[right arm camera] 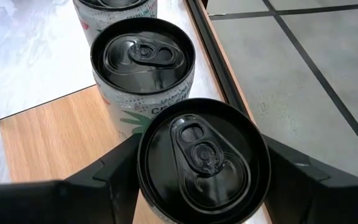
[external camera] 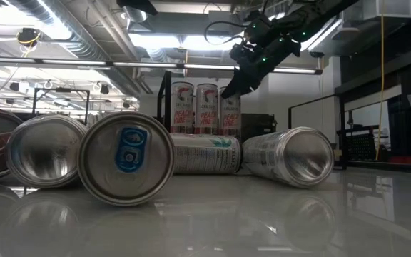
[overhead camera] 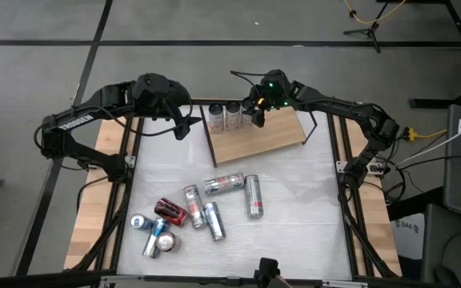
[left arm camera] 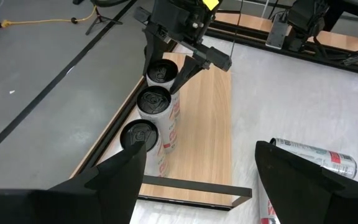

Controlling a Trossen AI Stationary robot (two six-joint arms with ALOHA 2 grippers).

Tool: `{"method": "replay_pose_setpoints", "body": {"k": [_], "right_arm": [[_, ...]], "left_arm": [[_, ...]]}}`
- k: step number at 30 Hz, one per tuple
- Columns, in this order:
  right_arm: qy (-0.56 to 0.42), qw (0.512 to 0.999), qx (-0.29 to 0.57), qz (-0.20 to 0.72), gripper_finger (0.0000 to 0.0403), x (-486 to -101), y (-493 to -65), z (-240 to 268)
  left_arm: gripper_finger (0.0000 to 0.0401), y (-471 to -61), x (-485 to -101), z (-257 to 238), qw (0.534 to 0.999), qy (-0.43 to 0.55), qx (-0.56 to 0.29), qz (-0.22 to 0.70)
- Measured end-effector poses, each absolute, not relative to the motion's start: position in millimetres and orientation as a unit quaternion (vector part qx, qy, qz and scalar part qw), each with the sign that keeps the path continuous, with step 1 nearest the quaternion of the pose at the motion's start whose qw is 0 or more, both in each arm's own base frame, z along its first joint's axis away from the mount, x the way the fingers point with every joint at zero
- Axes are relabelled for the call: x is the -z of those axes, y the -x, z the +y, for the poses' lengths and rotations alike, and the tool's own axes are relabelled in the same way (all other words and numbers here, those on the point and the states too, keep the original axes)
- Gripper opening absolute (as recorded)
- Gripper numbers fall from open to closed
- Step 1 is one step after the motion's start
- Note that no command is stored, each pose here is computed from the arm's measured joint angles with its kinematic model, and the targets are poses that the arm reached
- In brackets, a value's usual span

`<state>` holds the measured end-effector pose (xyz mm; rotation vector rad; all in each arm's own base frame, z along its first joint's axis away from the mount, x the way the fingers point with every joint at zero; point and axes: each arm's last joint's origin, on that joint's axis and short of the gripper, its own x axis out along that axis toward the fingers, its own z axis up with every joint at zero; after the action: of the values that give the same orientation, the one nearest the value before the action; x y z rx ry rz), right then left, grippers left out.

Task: Place canned beverage on shelf
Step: Put the white pink soda can on the shelf aligned with the other white pink soda cans, then put the white pink soda can on the shelf aligned with the other white pink soda can

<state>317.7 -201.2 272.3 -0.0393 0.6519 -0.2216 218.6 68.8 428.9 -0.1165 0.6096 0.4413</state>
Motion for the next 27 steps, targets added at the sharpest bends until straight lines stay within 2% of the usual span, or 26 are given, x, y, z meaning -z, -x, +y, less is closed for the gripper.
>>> {"method": "replay_pose_setpoints", "body": {"k": [7, 21, 27], "right_arm": [[0.021, 0.939, 0.117, 0.323, 0.0272, -272, -317, -202], [0.022, 0.938, 0.121, 0.324, 0.0354, -272, -317, -202], [0.031, 0.939, 0.132, 0.316, 0.0358, -287, -320, -204]], "left_arm": [[0.0295, -219, -429, 69, 0.928, 0.057, -0.215, 0.297], [0.0295, -219, -429, 69, 0.928, 0.057, -0.215, 0.298], [0.0295, -219, -429, 69, 0.928, 0.064, -0.217, 0.297]]}}
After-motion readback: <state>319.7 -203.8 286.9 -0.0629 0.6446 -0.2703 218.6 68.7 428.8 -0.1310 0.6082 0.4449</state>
